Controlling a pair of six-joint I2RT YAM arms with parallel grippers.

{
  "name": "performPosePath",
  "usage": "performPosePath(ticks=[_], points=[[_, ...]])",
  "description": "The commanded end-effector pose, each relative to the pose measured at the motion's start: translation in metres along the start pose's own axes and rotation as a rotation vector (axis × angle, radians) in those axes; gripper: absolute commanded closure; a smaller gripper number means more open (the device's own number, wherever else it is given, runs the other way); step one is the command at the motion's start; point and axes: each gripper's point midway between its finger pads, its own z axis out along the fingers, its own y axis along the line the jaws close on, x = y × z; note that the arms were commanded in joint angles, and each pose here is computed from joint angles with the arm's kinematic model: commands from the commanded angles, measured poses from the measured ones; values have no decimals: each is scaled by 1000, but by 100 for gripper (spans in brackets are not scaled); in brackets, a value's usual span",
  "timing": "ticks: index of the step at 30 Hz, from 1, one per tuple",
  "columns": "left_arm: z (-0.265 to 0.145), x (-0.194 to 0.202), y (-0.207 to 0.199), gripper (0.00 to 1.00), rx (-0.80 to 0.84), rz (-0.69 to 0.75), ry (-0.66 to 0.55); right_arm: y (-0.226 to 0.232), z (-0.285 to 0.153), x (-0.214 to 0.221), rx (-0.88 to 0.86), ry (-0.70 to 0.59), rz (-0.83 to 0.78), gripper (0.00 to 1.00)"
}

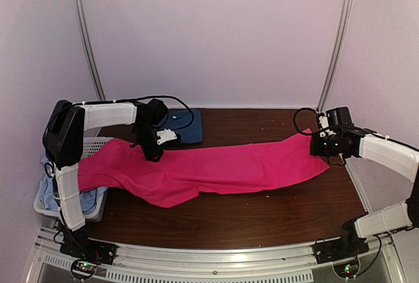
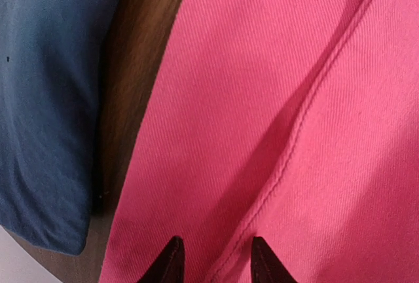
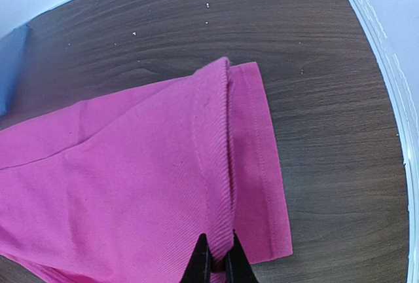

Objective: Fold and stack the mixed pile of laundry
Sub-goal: Pick up the flattened trousers from the center of the board, then fold the flattened trousers at the center of the board.

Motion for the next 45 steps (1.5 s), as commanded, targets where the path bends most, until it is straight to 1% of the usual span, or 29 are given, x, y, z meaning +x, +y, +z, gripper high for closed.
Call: performPosePath(ticks=[1,3,4,6,9,10,12,17,20,23,28,32,36,42,45], points=[[5,6,4,67,16,20,34,-1,-3,-13,3,-47,12,100],[7,8,-2,73,39,25,35,-2,-2,-14,6,-45,10,100],[7,9,-4,77,50,26,34,-2,-2,-14,6,-43,10,100],[3,8,-10,81,79,26,18,-2,-1,-14,5,-42,9,100],[-12,4,-20,94,120,12,-37,-1,-2,-15,4,-46,12,100],[-18,5,-20,100,115,6,-48,-1,-3,-16,2,-50,14,100],[-33,6,-17,100,81,-9,-76,0,-6,-18,-5,-61,18,100],[-88,-2,-9,100,3,-30,-208,1,-19,-23,-14,-95,21,100],[-113,1,-4,100,-47,-43,-253,3,-32,-29,-29,-130,26,100],[-130,1,-1,100,-81,-53,-297,5,-46,-36,-43,-172,35,100],[-151,3,21,100,-191,-82,-310,6,-70,-61,-42,-257,45,100],[-169,-1,39,100,-236,-99,-352,3,-75,-77,-9,-271,35,100],[-162,-5,48,100,-251,-90,-332,-2,-56,-78,14,-245,28,100],[-115,-7,43,100,-176,-72,-248,-9,-11,-57,43,-139,23,100],[-98,-7,41,100,-154,-68,-220,-19,7,-47,81,-105,13,100]])
